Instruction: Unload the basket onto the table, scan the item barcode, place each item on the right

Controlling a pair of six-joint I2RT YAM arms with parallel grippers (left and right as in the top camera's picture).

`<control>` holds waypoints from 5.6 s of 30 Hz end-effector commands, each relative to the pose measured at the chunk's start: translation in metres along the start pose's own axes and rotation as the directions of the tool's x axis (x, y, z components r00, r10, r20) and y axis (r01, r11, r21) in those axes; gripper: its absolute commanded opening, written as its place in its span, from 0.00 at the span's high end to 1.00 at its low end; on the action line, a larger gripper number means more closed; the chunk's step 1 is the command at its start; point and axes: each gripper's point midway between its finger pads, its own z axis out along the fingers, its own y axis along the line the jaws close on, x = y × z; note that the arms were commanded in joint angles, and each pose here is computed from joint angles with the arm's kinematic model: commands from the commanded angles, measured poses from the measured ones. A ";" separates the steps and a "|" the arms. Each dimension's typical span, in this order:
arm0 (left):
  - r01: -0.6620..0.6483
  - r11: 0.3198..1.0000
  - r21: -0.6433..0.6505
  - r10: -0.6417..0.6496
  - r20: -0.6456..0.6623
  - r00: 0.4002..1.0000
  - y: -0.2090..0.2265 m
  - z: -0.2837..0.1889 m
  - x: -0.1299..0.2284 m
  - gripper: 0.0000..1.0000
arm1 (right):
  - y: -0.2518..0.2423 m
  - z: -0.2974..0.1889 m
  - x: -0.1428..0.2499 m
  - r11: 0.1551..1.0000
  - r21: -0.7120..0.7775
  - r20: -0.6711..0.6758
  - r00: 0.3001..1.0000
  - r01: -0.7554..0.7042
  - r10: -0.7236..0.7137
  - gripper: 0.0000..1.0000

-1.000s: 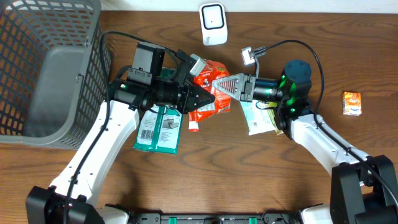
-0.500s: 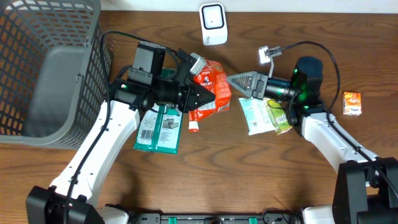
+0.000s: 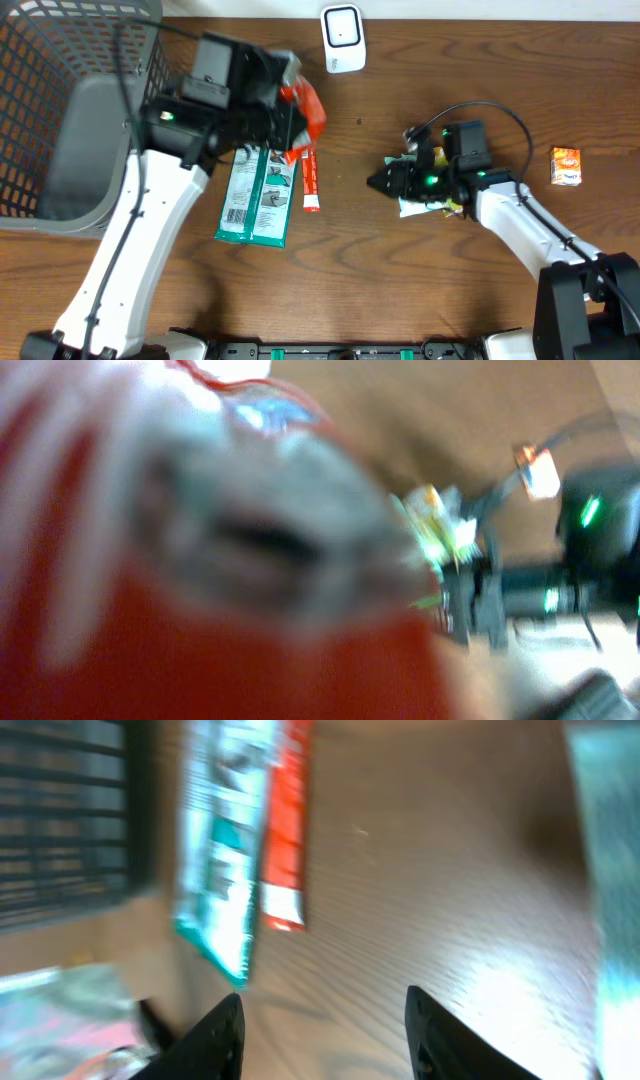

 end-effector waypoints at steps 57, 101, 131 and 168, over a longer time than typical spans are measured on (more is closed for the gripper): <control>-0.679 0.512 -0.526 0.848 0.187 0.495 0.085 0.262 -0.169 0.93 | -0.028 -0.010 0.050 0.866 0.466 -0.172 0.979 0.181 -0.112 0.01; -0.091 0.763 0.640 0.182 -0.078 0.980 -0.124 -0.032 0.003 0.92 | 0.121 -0.184 -0.008 0.800 -0.196 0.398 0.791 0.568 -0.464 0.17; -0.126 0.651 0.749 0.244 -0.050 0.968 -0.160 -0.043 0.011 0.93 | 0.197 -0.189 0.010 0.473 -0.428 0.487 0.637 0.770 -0.597 0.34; -0.232 0.972 0.039 0.231 0.035 0.972 -0.046 0.015 -0.038 0.22 | 0.069 -0.151 -0.063 0.889 0.293 0.399 0.800 0.352 -0.448 0.99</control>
